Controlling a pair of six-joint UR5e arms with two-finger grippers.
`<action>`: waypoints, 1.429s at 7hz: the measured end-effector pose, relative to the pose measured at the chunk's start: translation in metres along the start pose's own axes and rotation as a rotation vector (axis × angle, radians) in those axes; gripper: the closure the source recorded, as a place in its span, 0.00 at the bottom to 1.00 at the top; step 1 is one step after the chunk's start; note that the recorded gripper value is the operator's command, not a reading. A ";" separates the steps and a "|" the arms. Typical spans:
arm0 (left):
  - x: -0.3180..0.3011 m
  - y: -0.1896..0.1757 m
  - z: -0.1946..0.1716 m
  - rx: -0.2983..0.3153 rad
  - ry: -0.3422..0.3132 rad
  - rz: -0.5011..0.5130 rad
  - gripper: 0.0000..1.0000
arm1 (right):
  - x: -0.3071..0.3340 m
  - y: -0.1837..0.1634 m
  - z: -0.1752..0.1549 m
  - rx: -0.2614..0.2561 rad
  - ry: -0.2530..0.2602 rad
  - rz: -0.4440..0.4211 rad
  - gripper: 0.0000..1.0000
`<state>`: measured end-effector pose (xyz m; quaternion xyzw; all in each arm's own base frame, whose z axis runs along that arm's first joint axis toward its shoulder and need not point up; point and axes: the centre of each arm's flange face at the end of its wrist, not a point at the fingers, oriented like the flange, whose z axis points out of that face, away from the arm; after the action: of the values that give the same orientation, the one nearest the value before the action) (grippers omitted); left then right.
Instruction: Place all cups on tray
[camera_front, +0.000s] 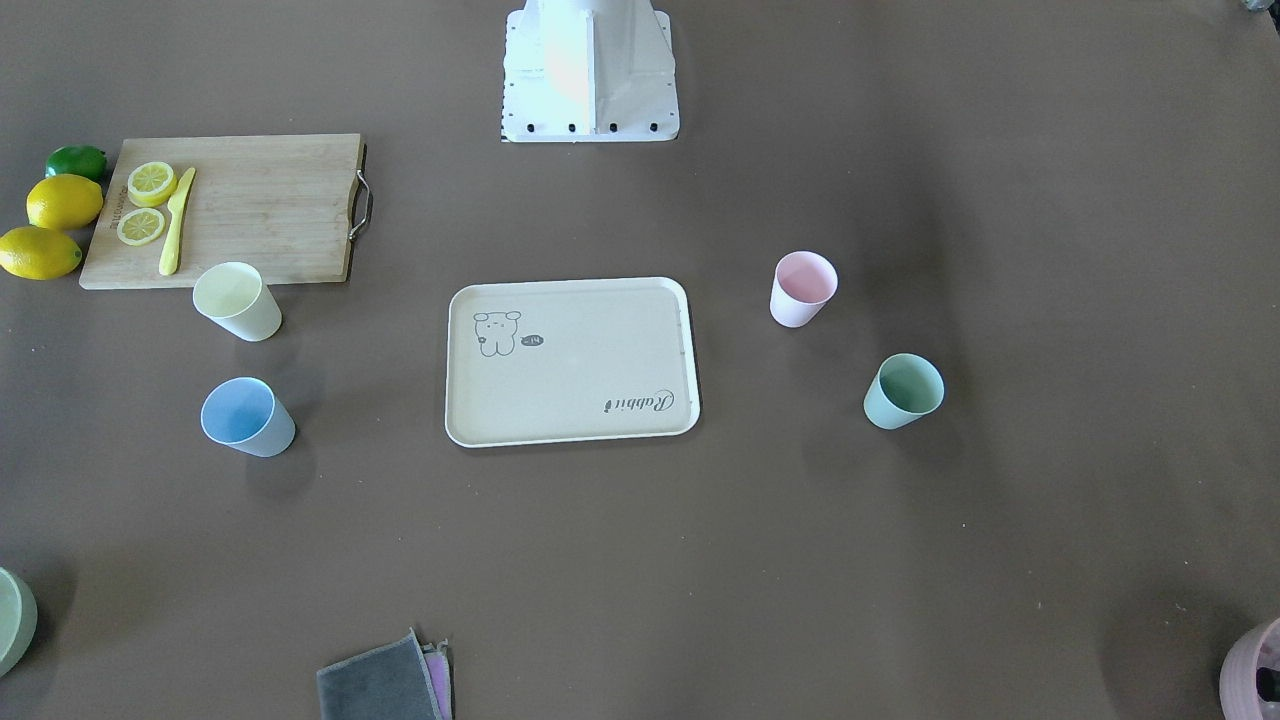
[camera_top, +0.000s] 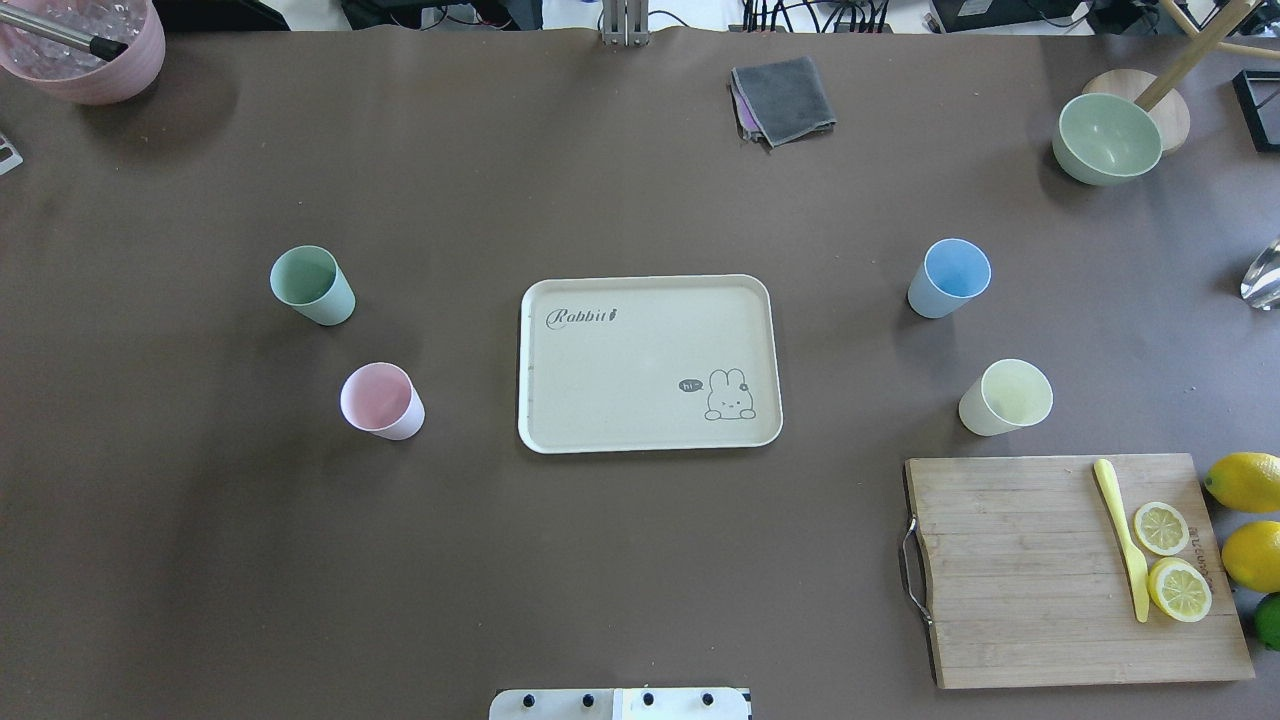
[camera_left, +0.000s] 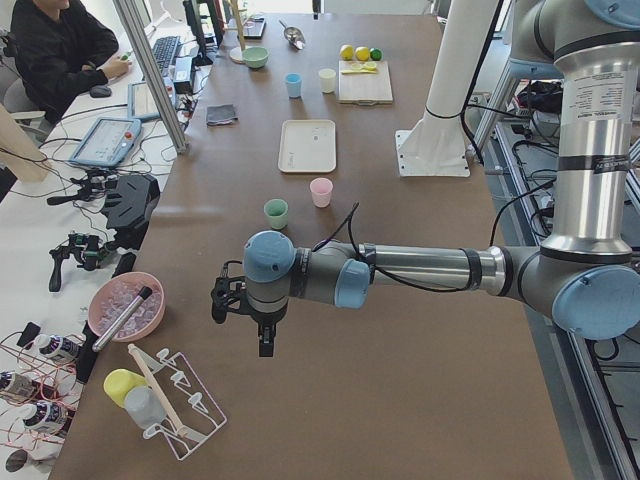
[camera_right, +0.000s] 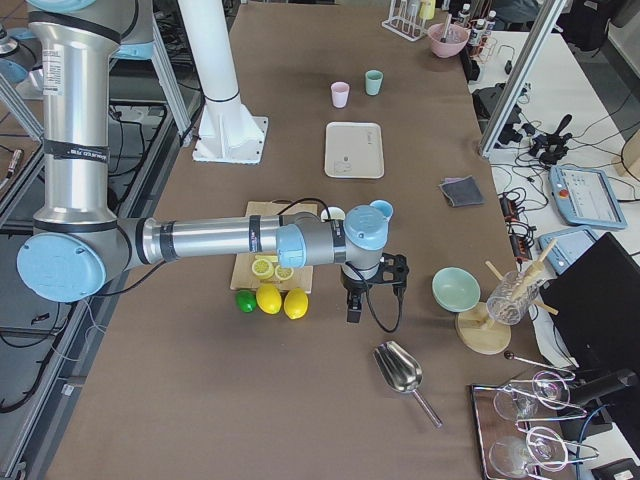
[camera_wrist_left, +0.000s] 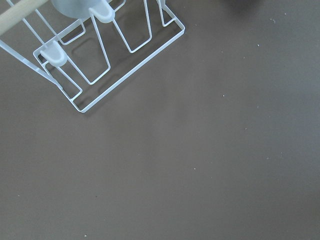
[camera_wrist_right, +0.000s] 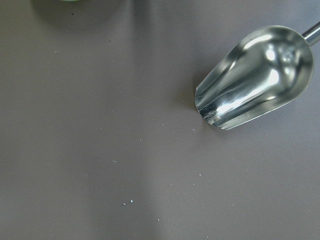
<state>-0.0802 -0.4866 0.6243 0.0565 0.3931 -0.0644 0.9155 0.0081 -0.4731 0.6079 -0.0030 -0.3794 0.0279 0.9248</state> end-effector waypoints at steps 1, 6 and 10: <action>0.002 -0.002 -0.002 0.004 0.001 0.005 0.02 | -0.004 -0.003 -0.003 0.007 -0.001 -0.008 0.00; 0.027 -0.019 -0.005 0.082 0.046 0.116 0.02 | -0.040 -0.033 -0.012 0.030 -0.020 -0.063 0.00; 0.090 -0.019 0.005 0.062 0.094 0.069 0.02 | -0.086 -0.048 0.001 0.010 -0.022 -0.143 0.00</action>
<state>-0.0183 -0.5125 0.5609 0.1010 0.4314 -0.0424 0.8955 -0.0512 -0.5253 0.5491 0.0289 -0.3887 -0.0362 0.9202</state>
